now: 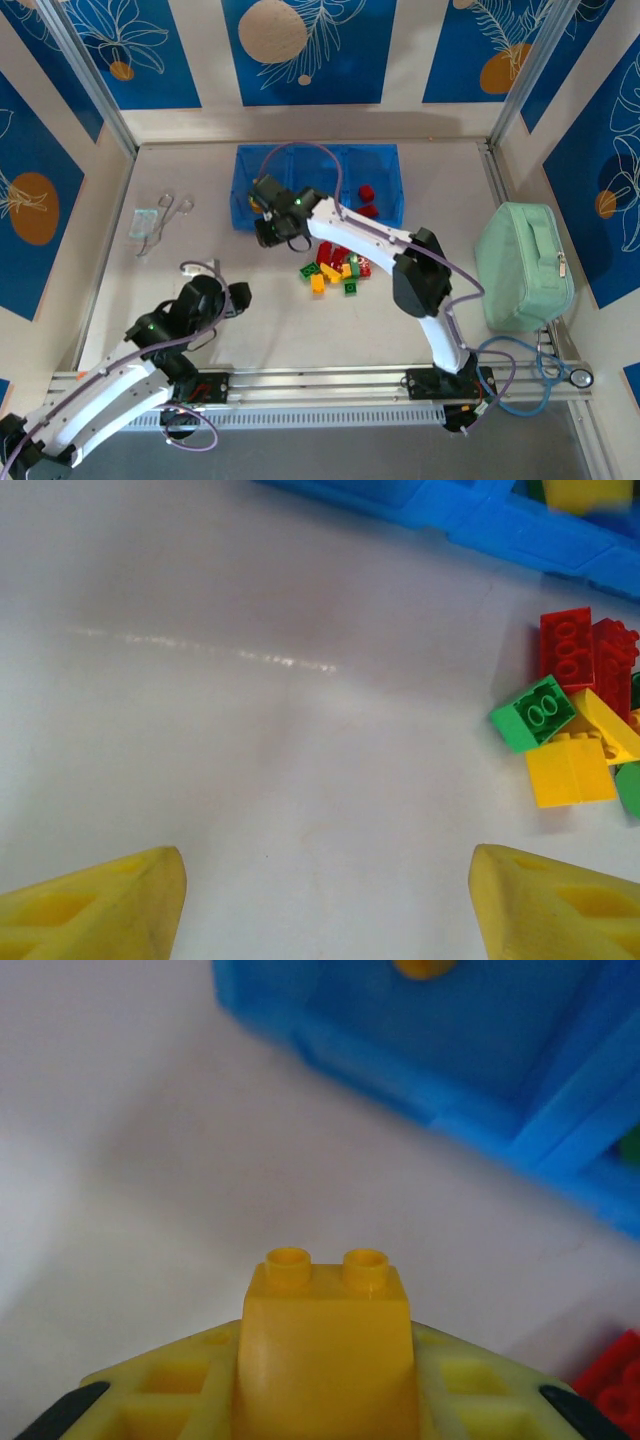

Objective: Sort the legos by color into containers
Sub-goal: Place the lego in the container.

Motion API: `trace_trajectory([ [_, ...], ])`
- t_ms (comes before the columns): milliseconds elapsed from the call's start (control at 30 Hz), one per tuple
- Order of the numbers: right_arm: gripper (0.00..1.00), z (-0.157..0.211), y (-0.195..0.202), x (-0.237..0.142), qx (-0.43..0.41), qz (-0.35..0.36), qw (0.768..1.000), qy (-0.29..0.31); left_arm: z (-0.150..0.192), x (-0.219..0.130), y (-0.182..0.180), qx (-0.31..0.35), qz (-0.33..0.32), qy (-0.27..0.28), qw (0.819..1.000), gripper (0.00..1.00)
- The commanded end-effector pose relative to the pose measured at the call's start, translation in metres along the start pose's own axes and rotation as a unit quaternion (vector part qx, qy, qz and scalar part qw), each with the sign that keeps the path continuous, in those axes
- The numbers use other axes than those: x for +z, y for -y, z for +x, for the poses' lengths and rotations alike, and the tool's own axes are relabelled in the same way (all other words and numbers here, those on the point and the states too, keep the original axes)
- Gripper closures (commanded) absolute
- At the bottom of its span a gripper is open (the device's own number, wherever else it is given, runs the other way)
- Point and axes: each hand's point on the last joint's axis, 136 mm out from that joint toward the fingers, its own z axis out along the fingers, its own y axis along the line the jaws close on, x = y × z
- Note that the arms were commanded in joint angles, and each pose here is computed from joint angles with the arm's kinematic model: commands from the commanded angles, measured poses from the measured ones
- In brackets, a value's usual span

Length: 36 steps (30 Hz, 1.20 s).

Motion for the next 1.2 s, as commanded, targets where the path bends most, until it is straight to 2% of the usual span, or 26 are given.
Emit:
trace_trajectory([
  [0,0.67,-0.015,0.011,0.012,-0.029,0.002,0.999,-0.029,0.023,0.0,-0.015,-0.034,-0.009,-0.03,0.999,0.26],
  [167,0.64,-0.06,0.023,0.03,-0.041,0.007,0.999,0.003,0.03,-0.003,-0.02,-0.032,-0.014,-0.042,0.998,0.26],
  [300,0.58,-0.077,0.035,0.041,-0.045,0.013,0.999,0.026,0.028,-0.003,-0.016,-0.031,-0.006,-0.039,0.999,0.26],
  [333,0.51,-0.082,0.038,0.042,-0.045,0.014,0.998,0.036,0.027,-0.003,-0.015,-0.033,-0.002,-0.039,0.999,0.26],
  [400,0.3,-0.092,0.039,0.039,-0.047,0.018,0.997,0.055,0.027,-0.002,-0.012,-0.034,0.005,-0.038,0.999,0.26],
  [467,0.23,-0.101,0.038,0.029,-0.047,0.021,0.996,0.072,0.027,-0.001,-0.008,-0.033,0.011,-0.04,0.999,0.26],
  [667,0.21,-0.114,0.036,-0.023,-0.031,0.019,0.994,0.105,0.022,-0.003,-0.005,-0.007,-0.005,-0.051,0.999,0.27],
  [867,0.21,-0.104,0.042,-0.084,-0.013,0.014,0.99,0.14,0.013,0.004,0.017,0.013,0.02,-0.048,0.999,0.27],
  [1067,0.21,-0.062,0.071,-0.122,0.023,0.001,0.987,0.159,0.011,0.02,0.049,0.062,0.04,-0.068,0.995,0.27],
  [1167,0.2,-0.033,0.096,-0.124,0.054,0.009,0.987,0.153,0.01,0.028,0.07,0.09,0.048,-0.083,0.991,0.27],
])
